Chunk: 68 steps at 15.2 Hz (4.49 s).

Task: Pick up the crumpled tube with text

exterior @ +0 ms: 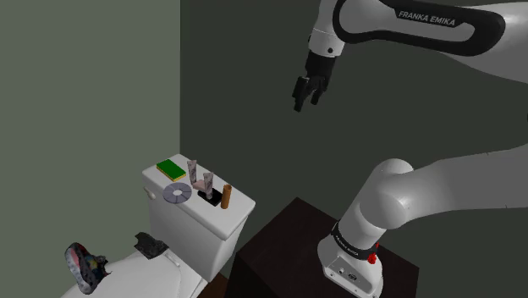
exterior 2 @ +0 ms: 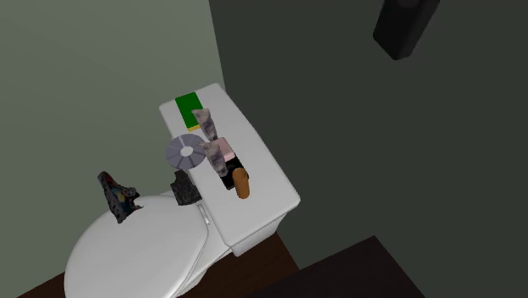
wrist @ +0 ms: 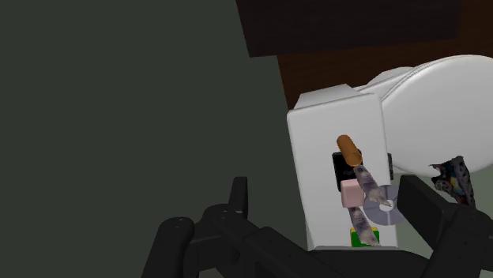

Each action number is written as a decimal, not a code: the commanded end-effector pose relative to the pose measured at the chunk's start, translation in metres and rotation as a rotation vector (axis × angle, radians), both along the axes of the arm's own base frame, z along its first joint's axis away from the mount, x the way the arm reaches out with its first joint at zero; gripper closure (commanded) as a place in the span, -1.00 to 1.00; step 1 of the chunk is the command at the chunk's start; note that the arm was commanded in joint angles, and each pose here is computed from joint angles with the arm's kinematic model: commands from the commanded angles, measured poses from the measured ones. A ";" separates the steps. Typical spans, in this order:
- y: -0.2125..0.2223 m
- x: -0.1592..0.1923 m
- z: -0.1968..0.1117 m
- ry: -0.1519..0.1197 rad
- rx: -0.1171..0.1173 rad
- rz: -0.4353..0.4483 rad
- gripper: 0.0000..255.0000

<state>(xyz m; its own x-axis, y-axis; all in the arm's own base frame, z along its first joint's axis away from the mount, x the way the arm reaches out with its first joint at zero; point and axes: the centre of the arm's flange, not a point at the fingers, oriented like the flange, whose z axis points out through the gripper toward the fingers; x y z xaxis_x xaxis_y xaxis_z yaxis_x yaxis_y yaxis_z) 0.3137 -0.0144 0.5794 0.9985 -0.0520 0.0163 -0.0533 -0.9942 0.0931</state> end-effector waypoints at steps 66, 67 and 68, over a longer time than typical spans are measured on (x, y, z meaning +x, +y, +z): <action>0.145 0.210 -0.318 -0.215 0.070 -0.085 1.00; 0.145 0.210 -0.313 -0.215 0.070 -0.085 1.00; 0.145 0.210 -0.307 -0.215 0.070 -0.085 1.00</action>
<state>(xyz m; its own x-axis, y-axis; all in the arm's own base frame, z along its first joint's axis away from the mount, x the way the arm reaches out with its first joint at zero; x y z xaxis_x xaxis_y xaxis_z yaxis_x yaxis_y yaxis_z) 0.5234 0.1309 0.2668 0.9644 -0.1438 0.2219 -0.1478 -0.9890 0.0018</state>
